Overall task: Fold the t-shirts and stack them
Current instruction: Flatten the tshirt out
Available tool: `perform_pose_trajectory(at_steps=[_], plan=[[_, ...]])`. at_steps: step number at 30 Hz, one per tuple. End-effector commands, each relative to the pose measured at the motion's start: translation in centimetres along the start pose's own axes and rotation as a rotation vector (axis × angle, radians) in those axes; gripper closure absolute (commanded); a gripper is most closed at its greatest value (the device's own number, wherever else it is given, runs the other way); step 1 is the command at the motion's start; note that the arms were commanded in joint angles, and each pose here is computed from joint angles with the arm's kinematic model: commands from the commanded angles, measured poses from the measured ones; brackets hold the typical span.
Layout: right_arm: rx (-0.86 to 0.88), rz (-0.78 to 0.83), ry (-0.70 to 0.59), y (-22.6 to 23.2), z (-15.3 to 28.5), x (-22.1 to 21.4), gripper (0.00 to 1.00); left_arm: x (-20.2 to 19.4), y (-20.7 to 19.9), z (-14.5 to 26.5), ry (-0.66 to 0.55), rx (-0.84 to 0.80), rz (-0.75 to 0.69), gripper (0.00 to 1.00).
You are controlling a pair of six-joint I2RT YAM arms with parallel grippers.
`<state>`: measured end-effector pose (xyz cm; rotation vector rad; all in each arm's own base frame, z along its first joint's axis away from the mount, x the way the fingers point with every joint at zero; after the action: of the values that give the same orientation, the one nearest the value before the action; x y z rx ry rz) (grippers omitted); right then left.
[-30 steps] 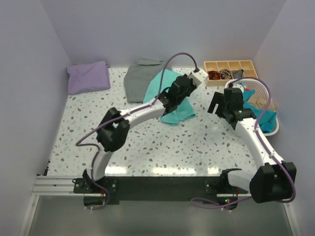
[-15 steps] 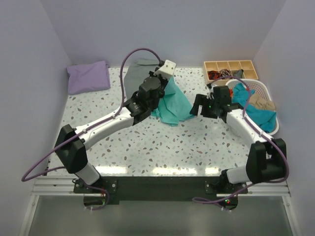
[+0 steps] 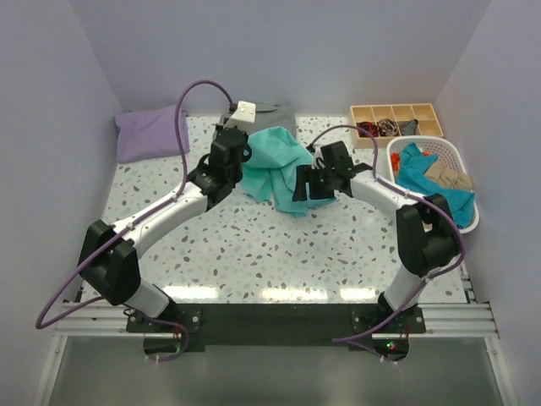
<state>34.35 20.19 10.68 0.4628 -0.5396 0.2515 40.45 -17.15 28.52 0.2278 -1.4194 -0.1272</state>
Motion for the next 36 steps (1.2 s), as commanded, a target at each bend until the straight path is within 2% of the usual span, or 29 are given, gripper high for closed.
perform_pose_trajectory(at_steps=[1, 6, 10, 13, 17, 18, 24, 30, 31, 36], plan=[[-0.012, 0.029, -0.025, -0.4, -1.3, 1.3, 0.31, 2.2, 0.8, 0.2, -0.059, 0.02, 0.08, 1.0], [-0.039, 0.04, 0.008, -1.3, -2.9, 1.0, 0.35, 2.0, 1.0, 0.0, -0.052, 0.022, 0.078, 1.0], [-0.029, 0.039, 0.014, -1.4, -3.9, 1.1, 0.46, 2.0, 1.3, 0.0, -0.053, 0.02, 0.084, 1.0], [-0.02, 0.037, 0.021, -1.3, -4.4, 1.2, 0.6, 1.9, 1.3, 0.0, -0.049, 0.02, 0.08, 1.0], [-0.019, 0.037, 0.021, -1.4, -4.4, 1.2, 0.96, 1.5, 1.4, -0.2, -0.042, 0.019, 0.079, 1.0], [-0.017, 0.04, 0.017, -1.3, -4.3, 1.3, 1.0, 1.4, 1.5, -0.2, -0.039, 0.019, 0.079, 1.0], [-0.012, 0.064, -0.053, -0.2, -1.4, 2.9, 1.0, 1.3, 2.1, 0.2, -0.032, 0.032, 0.075, 1.0], [-0.091, 0.122, -0.256, 1.6, 8.2, 6.5, 1.0, 3.0, 4.6, 2.4, -0.054, 0.075, 0.118, 1.0], [-0.094, 0.138, -0.327, 2.4, 11.0, 7.4, 1.0, 3.8, 5.5, 3.3, -0.072, 0.087, 0.139, 1.0], [-0.149, 0.153, -0.457, 3.3, 18.2, 7.5, 1.0, 5.6, 8.0, 6.5, -0.107, 0.084, 0.226, 1.0]])
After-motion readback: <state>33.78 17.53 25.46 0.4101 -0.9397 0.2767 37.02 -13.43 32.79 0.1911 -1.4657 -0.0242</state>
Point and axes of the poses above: each gripper's point midway between its finger pads, its own z axis back along the fingers, its own y axis along the line the jaws close on, x = y × z, the point moved 3 cm from there along z, back along the fingers, and after that the axes turned 3 degrees about z, right-handed, at the moved point
